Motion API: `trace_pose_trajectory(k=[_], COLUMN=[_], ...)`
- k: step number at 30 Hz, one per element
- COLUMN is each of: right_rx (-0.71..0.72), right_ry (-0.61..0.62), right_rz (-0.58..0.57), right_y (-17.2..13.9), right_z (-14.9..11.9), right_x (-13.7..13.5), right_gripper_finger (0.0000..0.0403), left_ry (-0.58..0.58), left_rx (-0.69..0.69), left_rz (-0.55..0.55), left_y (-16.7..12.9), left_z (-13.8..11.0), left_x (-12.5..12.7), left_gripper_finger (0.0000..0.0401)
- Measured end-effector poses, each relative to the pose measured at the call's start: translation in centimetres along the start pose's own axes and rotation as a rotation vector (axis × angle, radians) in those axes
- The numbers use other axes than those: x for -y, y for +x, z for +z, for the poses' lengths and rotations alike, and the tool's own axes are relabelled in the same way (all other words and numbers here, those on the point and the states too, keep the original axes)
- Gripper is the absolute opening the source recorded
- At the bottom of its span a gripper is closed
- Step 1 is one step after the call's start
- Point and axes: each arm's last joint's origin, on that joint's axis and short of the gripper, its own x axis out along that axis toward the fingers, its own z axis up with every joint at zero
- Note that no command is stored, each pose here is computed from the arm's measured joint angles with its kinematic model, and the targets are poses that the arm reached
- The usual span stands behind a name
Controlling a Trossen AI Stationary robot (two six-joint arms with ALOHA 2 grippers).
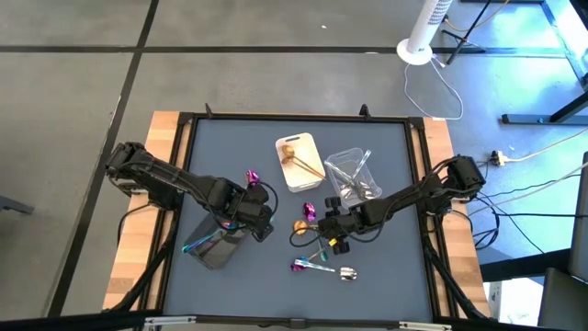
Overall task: Sort silverware by color (type)
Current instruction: Put the gold spoon into the white bin
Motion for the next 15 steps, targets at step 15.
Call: trace_pose_trajectory(k=[15], right_rx=[-0.005], right_ry=[-0.002], right_rz=[-0.003], right_y=[0.25], right_z=[-0.09], right_x=[-0.03], right_gripper_finger=[0.0098], left_ry=[0.000], left_rx=[0.000], left_rz=[0.000], left_y=[0.00], left_z=[0.01], left_x=[-0.01], left_gripper_finger=[0.0120])
